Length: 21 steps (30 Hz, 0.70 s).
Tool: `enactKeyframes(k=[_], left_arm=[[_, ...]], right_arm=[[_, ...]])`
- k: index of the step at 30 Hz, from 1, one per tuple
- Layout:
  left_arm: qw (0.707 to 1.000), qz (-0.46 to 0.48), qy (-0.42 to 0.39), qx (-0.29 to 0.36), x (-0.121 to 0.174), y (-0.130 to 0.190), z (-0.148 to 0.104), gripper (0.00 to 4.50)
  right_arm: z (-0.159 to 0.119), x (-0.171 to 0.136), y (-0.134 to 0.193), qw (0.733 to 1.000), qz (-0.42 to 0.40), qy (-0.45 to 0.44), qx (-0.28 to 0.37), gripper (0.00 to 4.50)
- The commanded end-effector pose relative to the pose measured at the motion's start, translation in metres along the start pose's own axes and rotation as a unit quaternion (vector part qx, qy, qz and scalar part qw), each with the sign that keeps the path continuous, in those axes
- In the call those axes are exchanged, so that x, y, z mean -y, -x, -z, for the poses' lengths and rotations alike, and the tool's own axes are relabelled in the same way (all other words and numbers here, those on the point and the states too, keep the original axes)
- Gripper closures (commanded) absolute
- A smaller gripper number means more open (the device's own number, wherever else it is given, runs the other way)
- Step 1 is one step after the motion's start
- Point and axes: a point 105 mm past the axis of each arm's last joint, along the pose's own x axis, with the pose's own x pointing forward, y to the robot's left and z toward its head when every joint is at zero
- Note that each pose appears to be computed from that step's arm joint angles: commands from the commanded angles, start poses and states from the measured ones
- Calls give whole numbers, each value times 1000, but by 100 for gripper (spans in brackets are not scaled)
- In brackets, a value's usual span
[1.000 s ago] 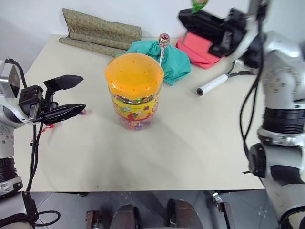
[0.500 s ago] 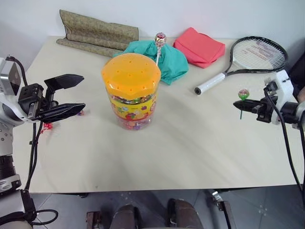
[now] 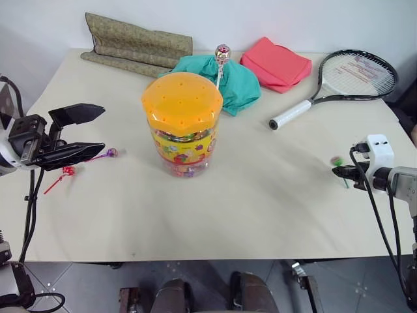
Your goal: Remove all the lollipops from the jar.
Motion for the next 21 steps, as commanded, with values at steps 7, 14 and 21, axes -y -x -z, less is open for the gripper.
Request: enactKeyframes(k=[7,14,21], left_arm=[[1000,-3,-25,1,7,7,-14,0],[1000,4,-24,6,5,2,-13,0],[999,9,-30,11,2,-4,-14,0]], right_arm=[[-57,-47,47,979,-96,68,163,50],[-125,-145,97,889,-313,116,314,8],[-163,-212,90,815,-448,167,329,8]])
